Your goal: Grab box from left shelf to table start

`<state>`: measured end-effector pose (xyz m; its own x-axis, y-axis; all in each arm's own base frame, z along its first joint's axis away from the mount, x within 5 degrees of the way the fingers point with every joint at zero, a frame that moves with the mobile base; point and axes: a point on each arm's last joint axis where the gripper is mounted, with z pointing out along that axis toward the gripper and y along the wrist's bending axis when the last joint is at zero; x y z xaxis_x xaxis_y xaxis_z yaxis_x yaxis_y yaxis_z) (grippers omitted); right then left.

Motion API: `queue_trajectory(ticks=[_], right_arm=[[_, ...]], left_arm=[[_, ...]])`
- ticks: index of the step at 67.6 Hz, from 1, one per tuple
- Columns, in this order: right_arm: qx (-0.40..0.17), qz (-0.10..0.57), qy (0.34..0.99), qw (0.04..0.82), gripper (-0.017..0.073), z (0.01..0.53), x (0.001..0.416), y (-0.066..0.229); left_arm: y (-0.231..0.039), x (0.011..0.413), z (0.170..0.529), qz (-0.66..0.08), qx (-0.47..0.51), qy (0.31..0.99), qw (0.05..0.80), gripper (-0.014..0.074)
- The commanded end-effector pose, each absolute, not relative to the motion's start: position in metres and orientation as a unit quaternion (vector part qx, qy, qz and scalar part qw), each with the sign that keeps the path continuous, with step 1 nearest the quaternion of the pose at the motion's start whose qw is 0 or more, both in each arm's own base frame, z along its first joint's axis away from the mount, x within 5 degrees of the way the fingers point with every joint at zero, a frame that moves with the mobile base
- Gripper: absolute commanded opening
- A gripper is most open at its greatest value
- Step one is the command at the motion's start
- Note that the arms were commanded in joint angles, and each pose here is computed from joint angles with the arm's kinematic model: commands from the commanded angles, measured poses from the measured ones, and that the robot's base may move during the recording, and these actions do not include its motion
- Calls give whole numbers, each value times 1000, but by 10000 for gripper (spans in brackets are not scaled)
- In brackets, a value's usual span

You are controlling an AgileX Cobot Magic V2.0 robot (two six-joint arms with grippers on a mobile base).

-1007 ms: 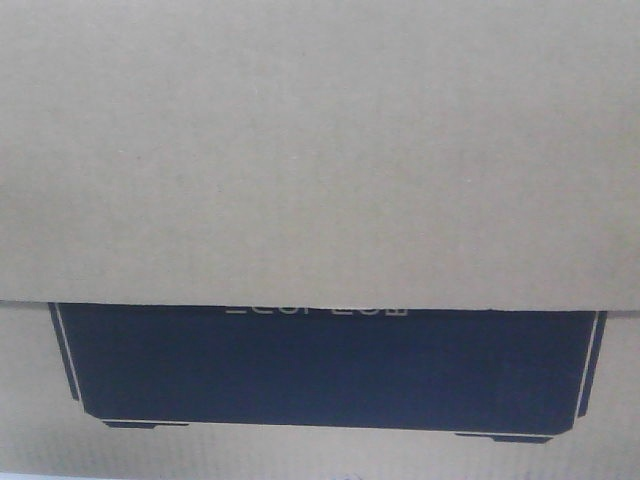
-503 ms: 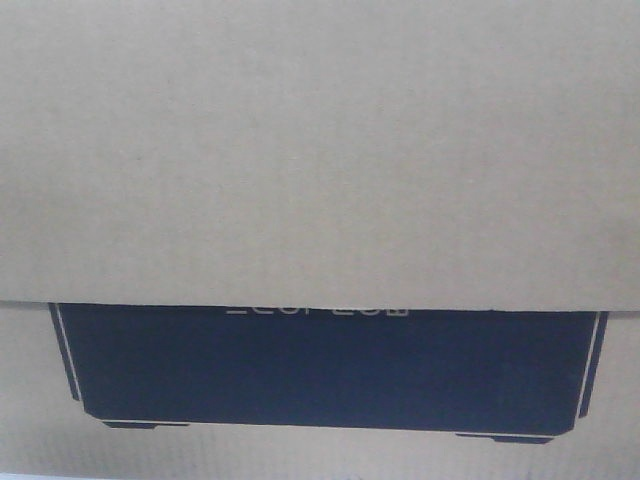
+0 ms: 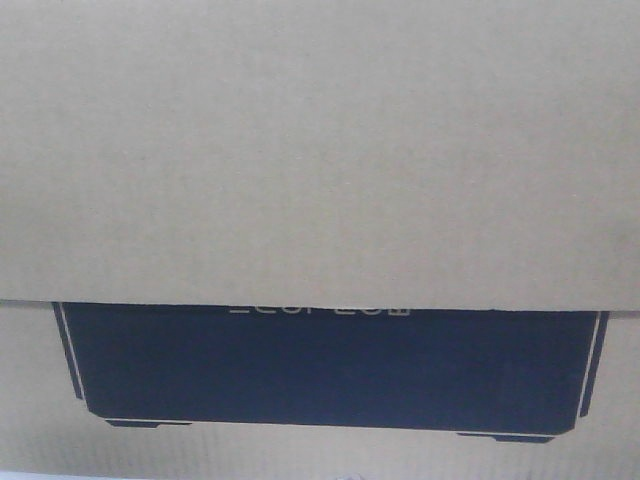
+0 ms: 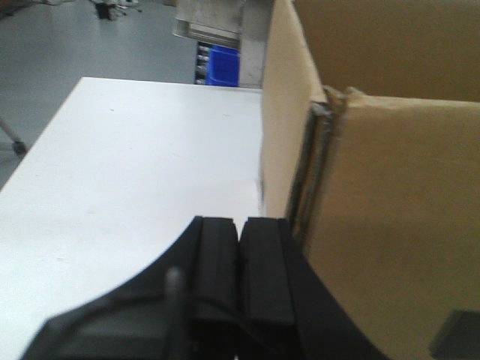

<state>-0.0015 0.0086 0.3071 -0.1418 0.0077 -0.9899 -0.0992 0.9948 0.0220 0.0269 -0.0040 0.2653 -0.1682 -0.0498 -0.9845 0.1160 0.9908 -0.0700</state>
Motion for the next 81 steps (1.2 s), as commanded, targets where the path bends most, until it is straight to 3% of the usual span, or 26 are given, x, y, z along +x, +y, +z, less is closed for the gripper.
queue_trajectory(ticks=[1,19,81], right_arm=[[-25,36,722,690,58,321,0,7],[-25,36,722,690,58,321,0,7],[-25,36,722,690,58,321,0,7]], left_arm=[[-4,30,272,-66,8,700,711,-99],[-5,55,209,-67,4,658,750,-99],[-5,55,205,-65,4,676,734,-99]])
